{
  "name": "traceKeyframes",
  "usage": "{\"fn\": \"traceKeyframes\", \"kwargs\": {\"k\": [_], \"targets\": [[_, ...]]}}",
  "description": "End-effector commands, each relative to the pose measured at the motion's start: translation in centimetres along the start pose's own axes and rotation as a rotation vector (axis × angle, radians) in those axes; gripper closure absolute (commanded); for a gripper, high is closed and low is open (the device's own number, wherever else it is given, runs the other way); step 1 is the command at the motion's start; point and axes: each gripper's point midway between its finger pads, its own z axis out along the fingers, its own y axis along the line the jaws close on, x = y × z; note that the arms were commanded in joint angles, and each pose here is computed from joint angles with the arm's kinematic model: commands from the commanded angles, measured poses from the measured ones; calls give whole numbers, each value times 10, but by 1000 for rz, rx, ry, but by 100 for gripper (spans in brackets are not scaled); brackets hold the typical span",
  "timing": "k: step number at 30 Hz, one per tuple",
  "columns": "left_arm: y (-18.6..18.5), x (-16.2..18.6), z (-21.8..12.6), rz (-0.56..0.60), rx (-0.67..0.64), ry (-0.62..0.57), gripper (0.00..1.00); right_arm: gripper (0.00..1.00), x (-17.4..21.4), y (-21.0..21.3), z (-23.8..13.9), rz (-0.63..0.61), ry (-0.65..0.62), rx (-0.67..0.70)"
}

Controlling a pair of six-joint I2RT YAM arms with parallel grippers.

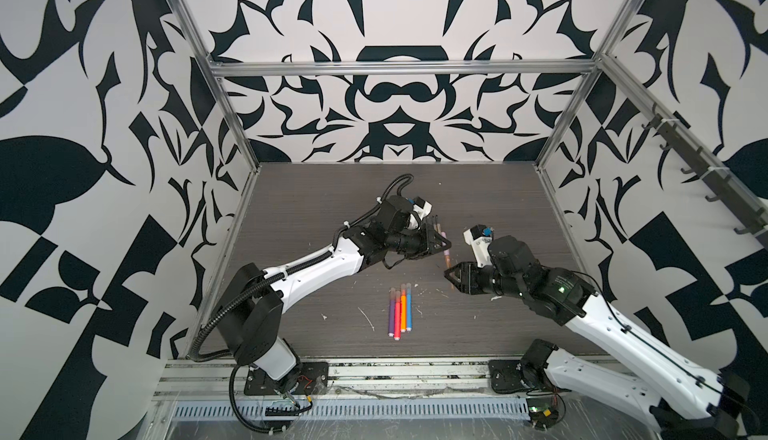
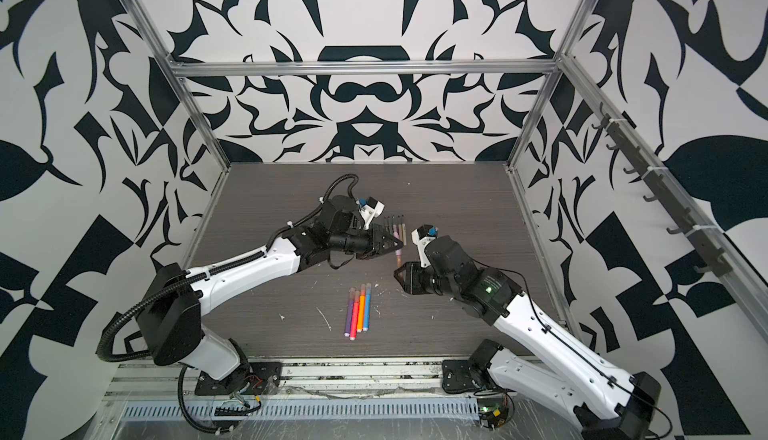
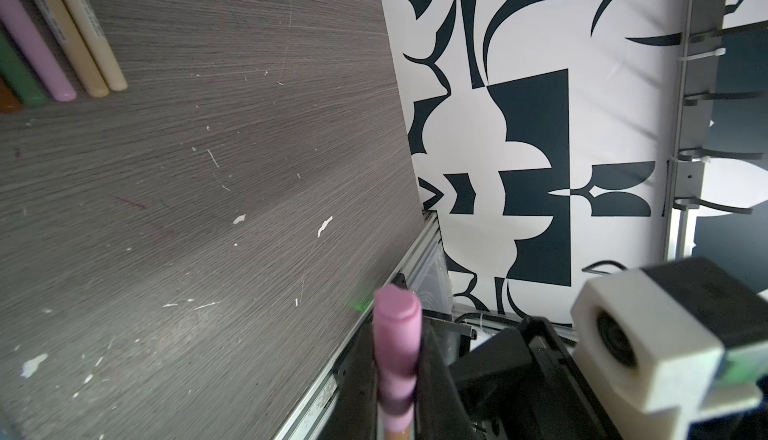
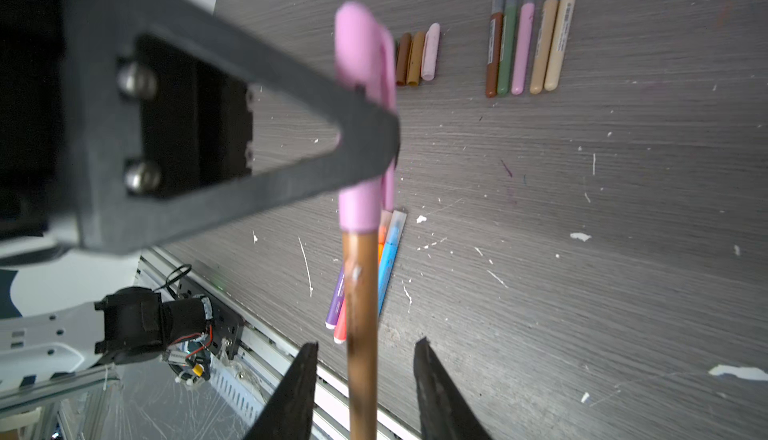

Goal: Open the pen caps
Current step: 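Close the left gripper on the pink cap while the right holds the pen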

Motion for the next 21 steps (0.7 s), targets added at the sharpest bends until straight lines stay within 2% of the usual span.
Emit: {"fn": "traceKeyframes", "kwargs": {"k": [1,3,5,7,13,14,16,21], "targets": [[-14,-1,-3,40,39,-2,100,60,-20,18,-8,-30,-27,-80],[-14,-1,-5,44,38,-3,100,66,-25,19,-5,-13,-24,-101],[-13,-1,-5,48,35,-4,100,79,-29,21,-3,6,-21,-121],[-13,-1,-4,51,37,-3,100,85,-27,20,1,20,-7,-128],[-19,-17,4,71,63,-26,100,85,-9,15,14,65,42,-168],[-20,-22,5,71,72,-27,100,87,-6,14,15,72,48,-172],[-23,-32,6,67,93,-34,100,100,-2,12,15,80,50,-177],[-15,-68,-5,68,91,-84,100,100,14,2,15,118,62,-176]]}}
